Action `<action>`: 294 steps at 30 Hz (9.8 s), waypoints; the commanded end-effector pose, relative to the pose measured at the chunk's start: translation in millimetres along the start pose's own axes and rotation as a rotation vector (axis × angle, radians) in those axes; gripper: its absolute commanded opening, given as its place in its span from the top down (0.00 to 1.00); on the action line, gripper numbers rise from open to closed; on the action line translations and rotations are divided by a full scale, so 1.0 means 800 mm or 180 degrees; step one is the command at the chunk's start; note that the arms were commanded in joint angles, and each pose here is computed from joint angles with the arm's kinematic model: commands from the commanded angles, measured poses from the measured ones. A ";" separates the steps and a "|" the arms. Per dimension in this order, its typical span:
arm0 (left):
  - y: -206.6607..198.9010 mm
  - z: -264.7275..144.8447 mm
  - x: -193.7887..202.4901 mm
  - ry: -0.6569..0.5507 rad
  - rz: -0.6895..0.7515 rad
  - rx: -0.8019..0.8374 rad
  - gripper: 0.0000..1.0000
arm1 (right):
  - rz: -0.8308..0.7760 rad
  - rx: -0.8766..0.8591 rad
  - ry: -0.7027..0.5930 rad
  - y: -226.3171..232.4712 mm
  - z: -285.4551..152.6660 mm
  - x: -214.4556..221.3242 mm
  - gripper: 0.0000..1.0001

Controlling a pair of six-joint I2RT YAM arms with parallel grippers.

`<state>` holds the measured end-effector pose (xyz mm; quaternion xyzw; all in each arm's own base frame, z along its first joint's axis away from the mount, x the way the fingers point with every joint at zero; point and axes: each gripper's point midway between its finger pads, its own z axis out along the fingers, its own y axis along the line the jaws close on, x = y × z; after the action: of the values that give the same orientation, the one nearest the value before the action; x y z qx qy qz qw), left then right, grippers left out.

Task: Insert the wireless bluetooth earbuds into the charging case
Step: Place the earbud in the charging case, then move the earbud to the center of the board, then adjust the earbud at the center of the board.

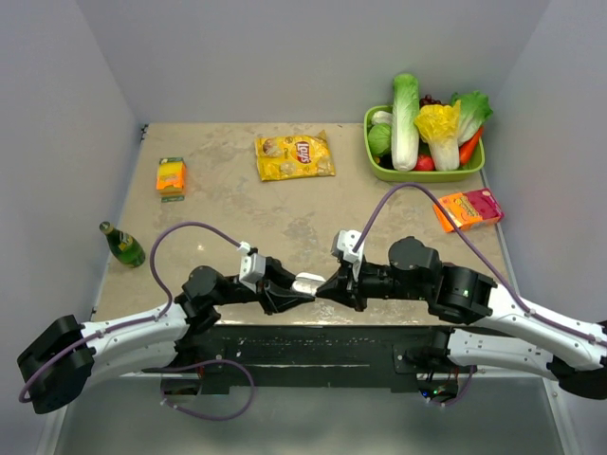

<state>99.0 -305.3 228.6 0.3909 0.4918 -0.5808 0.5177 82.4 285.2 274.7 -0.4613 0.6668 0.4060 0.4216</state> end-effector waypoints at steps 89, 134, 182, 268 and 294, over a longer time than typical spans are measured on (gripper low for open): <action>0.032 -0.080 -0.056 -0.0791 0.0142 -0.1158 1.00 | 0.1001 0.0619 0.0112 -0.096 0.218 0.130 0.53; 0.021 -0.080 -0.060 -0.0844 0.0153 -0.1030 1.00 | 0.1655 0.0556 0.0117 -0.176 0.285 0.196 0.92; 0.015 -0.077 -0.061 -0.0827 0.0155 -0.0942 1.00 | 0.1558 0.0507 0.0473 -0.153 0.290 0.214 0.58; 0.032 -0.071 -0.046 -0.0789 0.0102 -0.1052 1.00 | 0.1789 0.2204 0.0377 -0.279 0.120 0.203 1.00; 0.033 -0.074 -0.037 -0.0744 0.0084 -0.1063 1.00 | 0.1599 0.2280 0.0774 -0.312 0.159 0.244 1.00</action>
<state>125.7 -243.1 234.2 0.2439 0.5246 -0.5219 0.6269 295.8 288.2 19.4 -0.1319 0.8991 0.2024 0.3650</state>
